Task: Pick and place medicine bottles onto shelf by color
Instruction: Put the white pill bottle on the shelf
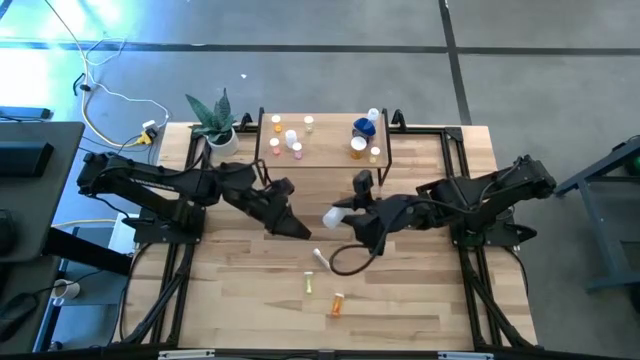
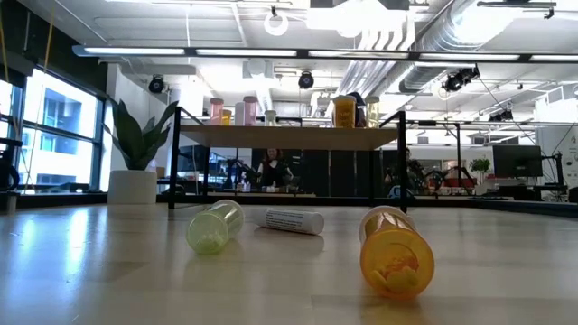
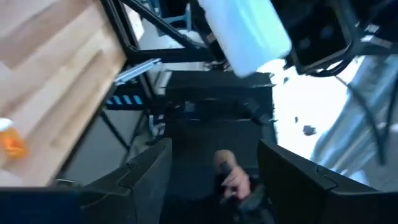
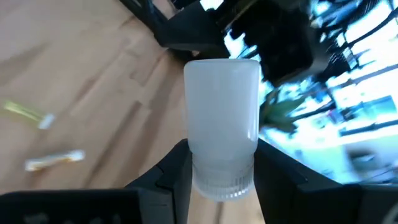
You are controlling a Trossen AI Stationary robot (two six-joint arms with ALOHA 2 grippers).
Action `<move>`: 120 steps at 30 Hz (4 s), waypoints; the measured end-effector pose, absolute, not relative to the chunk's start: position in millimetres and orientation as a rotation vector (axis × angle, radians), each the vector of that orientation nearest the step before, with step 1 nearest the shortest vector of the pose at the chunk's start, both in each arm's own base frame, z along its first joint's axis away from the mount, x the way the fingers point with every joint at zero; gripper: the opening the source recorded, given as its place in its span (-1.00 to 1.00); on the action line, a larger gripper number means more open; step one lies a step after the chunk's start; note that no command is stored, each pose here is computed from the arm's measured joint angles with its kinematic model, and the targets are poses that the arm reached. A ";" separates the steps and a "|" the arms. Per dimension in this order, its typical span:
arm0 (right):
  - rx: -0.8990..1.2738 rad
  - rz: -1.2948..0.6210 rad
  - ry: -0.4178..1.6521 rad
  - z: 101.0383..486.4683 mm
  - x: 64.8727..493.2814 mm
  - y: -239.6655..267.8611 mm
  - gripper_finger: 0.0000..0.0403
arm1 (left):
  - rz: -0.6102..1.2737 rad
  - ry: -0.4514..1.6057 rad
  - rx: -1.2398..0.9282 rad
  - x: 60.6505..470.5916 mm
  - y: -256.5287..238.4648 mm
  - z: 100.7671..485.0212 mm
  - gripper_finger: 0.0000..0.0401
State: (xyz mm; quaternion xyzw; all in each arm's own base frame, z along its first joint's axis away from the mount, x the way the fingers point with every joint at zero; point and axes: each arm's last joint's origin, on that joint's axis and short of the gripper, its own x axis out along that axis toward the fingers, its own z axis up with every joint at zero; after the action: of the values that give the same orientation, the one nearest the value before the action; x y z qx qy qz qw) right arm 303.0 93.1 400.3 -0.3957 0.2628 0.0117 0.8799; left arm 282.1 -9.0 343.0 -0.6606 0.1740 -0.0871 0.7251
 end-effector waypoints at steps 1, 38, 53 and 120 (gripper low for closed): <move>-0.860 0.024 0.536 401.6 303.3 94.0 -0.39 | -0.195 0.372 -1.481 282.4 -8.9 344.4 0.13; -1.212 -0.023 0.545 381.4 337.3 106.0 -0.39 | -0.062 0.200 -1.547 296.6 4.2 339.6 0.13; -1.180 -0.062 0.567 379.3 338.8 104.1 -0.38 | -0.074 0.231 -1.526 298.9 3.4 336.1 -0.28; 0.181 -0.861 0.216 411.5 328.7 -36.3 0.00 | 0.179 0.088 -0.287 280.3 103.9 335.0 -0.27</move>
State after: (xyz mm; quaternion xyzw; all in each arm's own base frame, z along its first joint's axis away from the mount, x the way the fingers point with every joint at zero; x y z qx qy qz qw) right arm 328.7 -36.3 411.5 0.0875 0.1042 -0.4161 0.8991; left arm 280.3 103.9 335.0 -0.1428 0.0438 0.0890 0.9848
